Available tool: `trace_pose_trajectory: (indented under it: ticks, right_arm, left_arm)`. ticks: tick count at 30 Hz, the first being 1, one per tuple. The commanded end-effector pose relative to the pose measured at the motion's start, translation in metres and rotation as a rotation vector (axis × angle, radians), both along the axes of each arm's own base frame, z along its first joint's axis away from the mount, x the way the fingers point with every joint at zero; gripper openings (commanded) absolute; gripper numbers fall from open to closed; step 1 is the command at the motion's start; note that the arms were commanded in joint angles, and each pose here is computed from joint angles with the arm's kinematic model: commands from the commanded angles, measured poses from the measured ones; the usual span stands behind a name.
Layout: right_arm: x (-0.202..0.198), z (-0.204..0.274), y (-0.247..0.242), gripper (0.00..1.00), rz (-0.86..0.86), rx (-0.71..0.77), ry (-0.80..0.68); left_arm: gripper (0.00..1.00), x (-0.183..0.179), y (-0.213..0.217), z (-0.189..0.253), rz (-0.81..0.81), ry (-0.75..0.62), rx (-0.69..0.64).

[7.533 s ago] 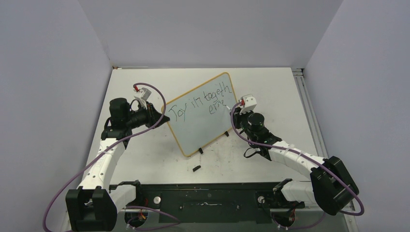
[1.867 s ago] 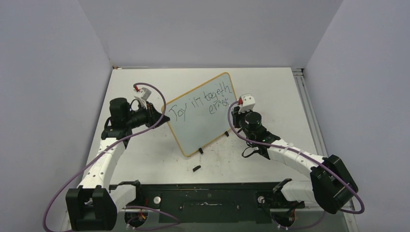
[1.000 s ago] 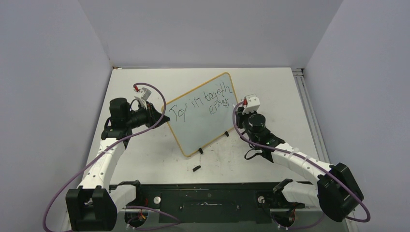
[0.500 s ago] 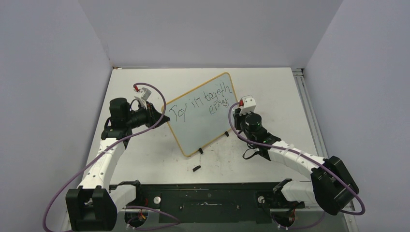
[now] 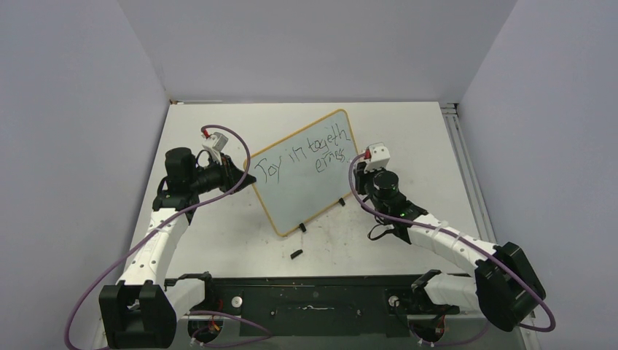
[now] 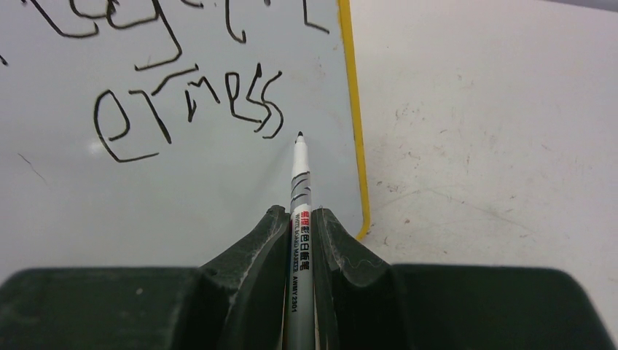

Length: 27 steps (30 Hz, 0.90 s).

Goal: Write a sentence on the whiteboard
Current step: Write a sentence on the whiteboard, then close the whiteboard marker at the center of the board.

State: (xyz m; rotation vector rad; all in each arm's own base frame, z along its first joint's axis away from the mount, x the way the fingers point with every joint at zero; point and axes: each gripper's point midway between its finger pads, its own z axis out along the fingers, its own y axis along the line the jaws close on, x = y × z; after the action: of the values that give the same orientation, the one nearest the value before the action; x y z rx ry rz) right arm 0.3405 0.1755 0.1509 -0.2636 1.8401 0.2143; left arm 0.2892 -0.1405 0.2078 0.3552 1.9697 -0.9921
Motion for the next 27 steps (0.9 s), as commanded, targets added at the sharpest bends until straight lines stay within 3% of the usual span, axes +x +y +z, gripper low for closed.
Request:
trace_pose_trajectory:
  ticks: [1,10,27]
  right_arm:
    - [0.002,0.060,-0.008,0.05,-0.041,0.088,-0.143]
    - [-0.005,0.069,-0.016,0.05,-0.057,0.098,-0.155]
    - [-0.016,0.090,-0.020,0.05,-0.041,0.134,-0.196]
  left_arm:
    - [0.00,-0.002,0.001,0.002,-0.001,-0.016,0.014]
    - [0.02,-0.012,-0.001,0.001,0.001,-0.003,-0.004]
    - [0.58,-0.013,0.003,0.002,0.035,-0.003,0.006]
